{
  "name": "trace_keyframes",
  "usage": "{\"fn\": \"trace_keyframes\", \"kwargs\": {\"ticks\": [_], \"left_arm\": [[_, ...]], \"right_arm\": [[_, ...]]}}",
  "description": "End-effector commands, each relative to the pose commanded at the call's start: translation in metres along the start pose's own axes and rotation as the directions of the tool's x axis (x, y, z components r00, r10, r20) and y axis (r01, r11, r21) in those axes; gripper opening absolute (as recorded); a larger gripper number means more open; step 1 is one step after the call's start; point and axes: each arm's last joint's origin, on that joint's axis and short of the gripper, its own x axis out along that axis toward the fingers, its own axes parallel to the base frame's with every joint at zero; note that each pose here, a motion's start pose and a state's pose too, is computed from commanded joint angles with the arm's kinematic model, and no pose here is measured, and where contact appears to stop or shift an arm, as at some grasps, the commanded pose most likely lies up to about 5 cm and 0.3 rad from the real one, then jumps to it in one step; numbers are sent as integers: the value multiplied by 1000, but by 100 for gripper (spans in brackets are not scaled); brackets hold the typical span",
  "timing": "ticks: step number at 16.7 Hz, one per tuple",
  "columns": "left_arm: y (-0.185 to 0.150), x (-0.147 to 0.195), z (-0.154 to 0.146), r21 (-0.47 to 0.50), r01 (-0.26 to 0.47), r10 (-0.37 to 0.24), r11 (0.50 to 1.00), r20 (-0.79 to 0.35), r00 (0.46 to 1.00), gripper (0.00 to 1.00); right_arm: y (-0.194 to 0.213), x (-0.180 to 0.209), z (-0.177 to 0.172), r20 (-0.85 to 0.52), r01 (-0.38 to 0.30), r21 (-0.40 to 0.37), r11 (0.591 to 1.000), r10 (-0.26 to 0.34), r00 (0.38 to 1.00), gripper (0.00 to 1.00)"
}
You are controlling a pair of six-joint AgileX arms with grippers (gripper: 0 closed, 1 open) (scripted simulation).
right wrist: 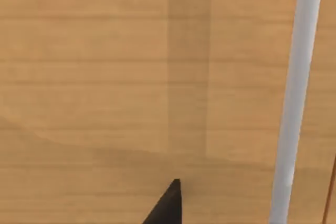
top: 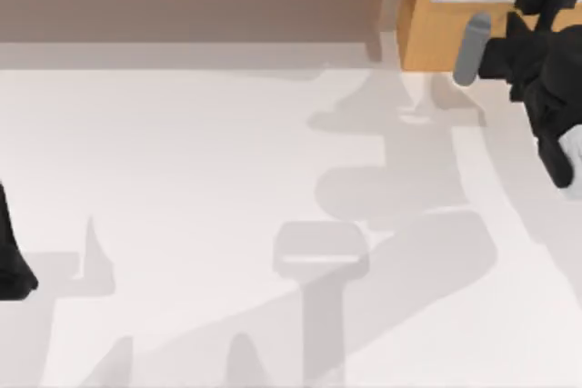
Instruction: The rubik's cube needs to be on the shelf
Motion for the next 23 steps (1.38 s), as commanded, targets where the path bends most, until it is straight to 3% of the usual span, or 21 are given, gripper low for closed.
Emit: {"fn": "trace_keyframes", "kwargs": {"ticks": [6,16,23], "left_arm": [[0,0,0,0,0,0,1000,0,1000,100],[0,0,0,0,0,0,1000,0,1000,100],[0,0,0,0,0,0,1000,0,1000,100]], "right_arm": [[0,0,0,0,0,0,1000,0,1000,2],[1,-1,1,2,-6,2,1000,6,1000,0],[1,-43,2,2,-6,3,1000,6,1000,0]]}}
